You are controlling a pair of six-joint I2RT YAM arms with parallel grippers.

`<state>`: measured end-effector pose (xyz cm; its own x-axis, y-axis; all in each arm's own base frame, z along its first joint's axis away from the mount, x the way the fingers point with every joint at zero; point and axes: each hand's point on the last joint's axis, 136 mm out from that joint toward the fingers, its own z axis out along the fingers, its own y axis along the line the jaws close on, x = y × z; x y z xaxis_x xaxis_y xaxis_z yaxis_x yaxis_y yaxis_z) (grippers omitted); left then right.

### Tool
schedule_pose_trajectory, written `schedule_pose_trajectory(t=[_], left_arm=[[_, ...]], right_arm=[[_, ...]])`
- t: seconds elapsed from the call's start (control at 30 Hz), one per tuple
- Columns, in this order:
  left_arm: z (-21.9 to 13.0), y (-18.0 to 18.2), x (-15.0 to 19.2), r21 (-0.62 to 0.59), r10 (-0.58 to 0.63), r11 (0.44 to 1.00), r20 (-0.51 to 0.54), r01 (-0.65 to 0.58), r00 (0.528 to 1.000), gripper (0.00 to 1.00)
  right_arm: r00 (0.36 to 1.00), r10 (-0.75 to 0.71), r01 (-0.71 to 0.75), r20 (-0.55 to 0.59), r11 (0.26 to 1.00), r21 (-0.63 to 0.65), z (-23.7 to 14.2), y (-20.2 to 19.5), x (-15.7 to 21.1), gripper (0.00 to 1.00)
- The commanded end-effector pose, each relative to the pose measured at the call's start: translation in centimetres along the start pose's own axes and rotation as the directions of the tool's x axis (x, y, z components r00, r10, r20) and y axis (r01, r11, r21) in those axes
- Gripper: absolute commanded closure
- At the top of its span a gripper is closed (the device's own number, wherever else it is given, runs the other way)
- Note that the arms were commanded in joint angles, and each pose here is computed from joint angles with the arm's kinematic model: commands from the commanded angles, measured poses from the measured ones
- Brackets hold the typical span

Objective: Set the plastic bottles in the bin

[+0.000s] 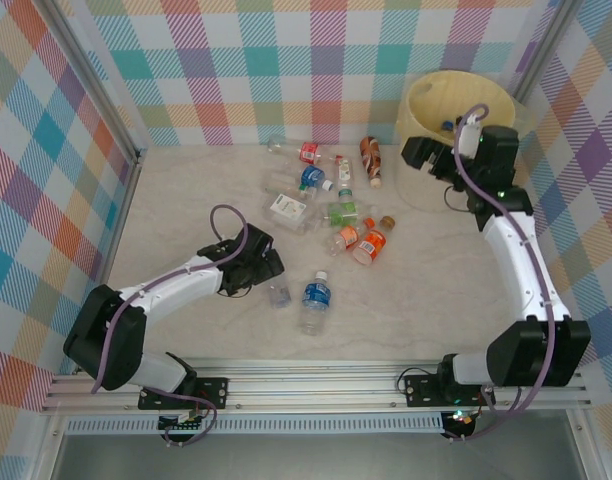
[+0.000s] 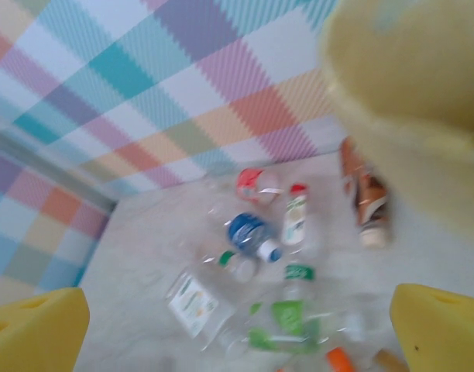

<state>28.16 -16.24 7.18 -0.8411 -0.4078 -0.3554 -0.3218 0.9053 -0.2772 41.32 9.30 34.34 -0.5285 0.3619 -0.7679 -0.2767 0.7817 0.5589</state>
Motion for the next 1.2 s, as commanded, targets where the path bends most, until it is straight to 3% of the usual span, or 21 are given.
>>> schedule_pose_trajectory(t=[0.0, 0.1, 0.23, 0.37, 0.77, 1.17], left_arm=[[0.0, -1.4, 1.5, 0.043, 0.028, 0.999, -0.051, -0.026, 0.998, 0.0], [0.2, -2.4, 2.4, 0.07, 0.07, 0.995, -0.064, -0.065, 0.996, 0.0], [0.5, -2.0, 3.2, 0.019, 0.081, 0.997, -0.053, -0.08, 0.995, 0.0], [0.9, -1.7, 4.0, -0.048, 0.118, 0.992, -0.033, -0.119, 0.993, 0.02], [2.1, -2.6, 4.7, -0.078, 0.201, 0.976, -0.013, -0.201, 0.98, 0.11], [3.9, -3.1, 5.8, -0.066, 0.222, 0.972, -0.053, -0.225, 0.974, 0.3]], right_arm=[[0.998, -0.05, 0.055, 0.028, 0.977, -0.207, -1.0, 5.0, 0.8, 0.0], [0.996, -0.088, 0.092, 0.026, 0.962, -0.259, -1.3, 6.4, 3.0, 0.0], [0.993, -0.116, 0.12, 0.033, 0.95, -0.289, -1.2, 7.2, 4.7, 0.0], [0.993, -0.103, 0.114, 0.054, 0.955, -0.274, -0.7, 6.9, 4.5, 0.0], [0.995, -0.089, 0.1, 0.054, 0.962, -0.255, -0.3, 6.4, 4.7, 0.0], [0.995, -0.099, 0.098, 0.013, 0.944, -0.314, -0.2, 7.8, 5.7, 0.0]])
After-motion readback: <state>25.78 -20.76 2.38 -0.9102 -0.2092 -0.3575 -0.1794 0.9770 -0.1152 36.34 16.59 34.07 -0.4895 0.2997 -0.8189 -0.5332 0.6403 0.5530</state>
